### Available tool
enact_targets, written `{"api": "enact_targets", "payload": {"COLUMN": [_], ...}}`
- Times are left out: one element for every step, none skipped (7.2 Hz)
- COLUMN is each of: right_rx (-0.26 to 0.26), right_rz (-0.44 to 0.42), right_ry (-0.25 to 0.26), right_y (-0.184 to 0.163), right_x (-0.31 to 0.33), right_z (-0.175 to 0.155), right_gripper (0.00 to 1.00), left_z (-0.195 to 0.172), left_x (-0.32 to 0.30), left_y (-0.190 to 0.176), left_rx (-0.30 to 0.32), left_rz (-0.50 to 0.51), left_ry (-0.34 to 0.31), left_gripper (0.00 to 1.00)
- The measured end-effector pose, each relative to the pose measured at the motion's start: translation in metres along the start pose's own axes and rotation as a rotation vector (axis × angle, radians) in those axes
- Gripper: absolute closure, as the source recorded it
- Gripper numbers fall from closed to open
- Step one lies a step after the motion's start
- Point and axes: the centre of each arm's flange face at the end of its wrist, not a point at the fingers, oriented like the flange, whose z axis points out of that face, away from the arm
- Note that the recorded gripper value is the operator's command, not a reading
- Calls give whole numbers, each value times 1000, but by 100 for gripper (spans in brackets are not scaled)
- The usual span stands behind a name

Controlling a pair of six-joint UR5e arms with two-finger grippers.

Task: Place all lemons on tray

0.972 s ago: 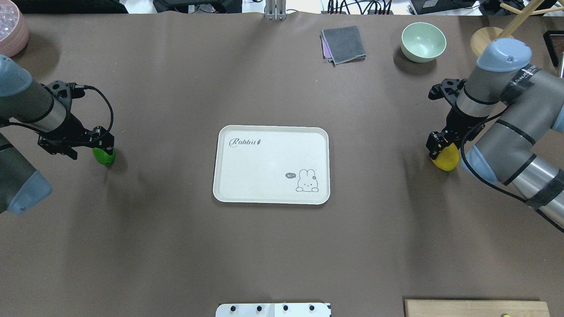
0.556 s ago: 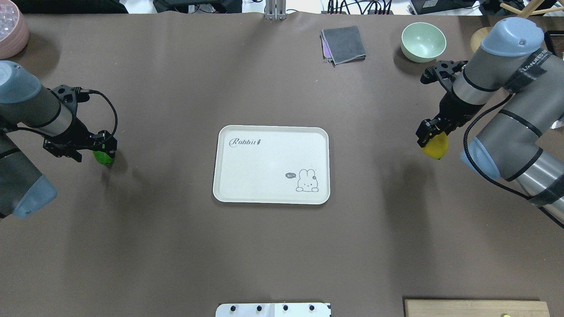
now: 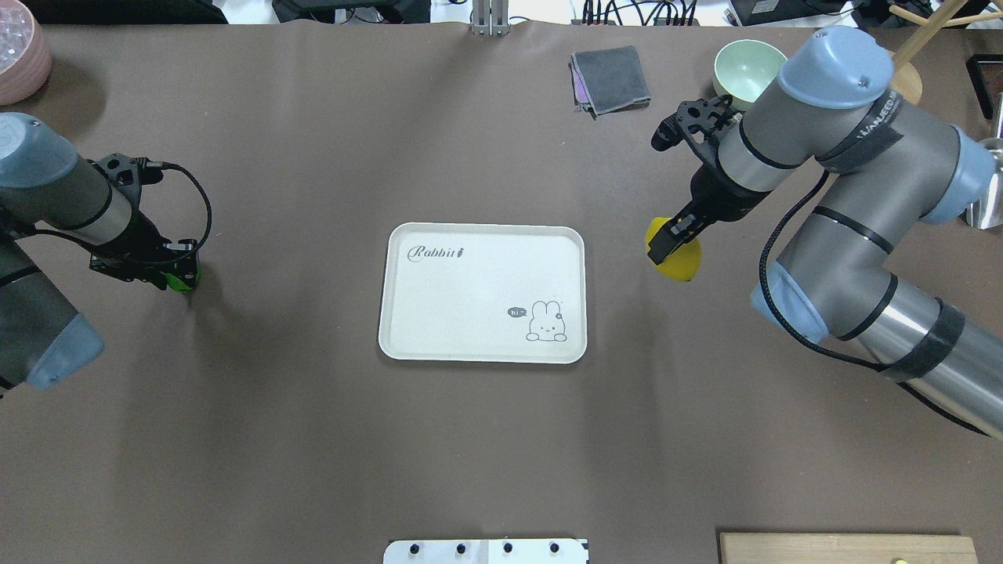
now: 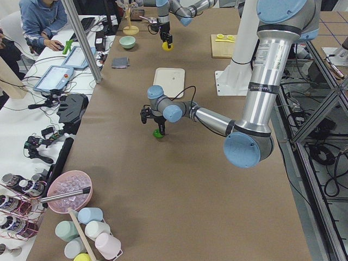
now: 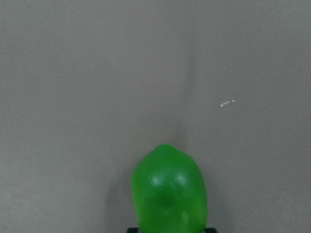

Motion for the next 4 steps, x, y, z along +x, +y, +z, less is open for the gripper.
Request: {"api": "enact_targets", "payload": {"right_rx": [18, 35, 61, 88], "right_rz": [-56, -108, -163, -220], "right_ry": [-30, -55, -71, -77], "right_y": [-5, -9, -16, -28], "right_x": [-22, -38, -50, -57], "right_z": [11, 25, 39, 53], "right_gripper": [74, 74, 74, 74], "left_z": [-1, -5, -11, -22], "left_x": [3, 7, 7, 2], "left_y": [0, 0, -1, -6], "left_rx": [-1, -11, -28, -43], "left_rz": [6, 13, 10, -3], "left_ry": [5, 17, 36, 55], "left_gripper": [100, 100, 100, 100]}}
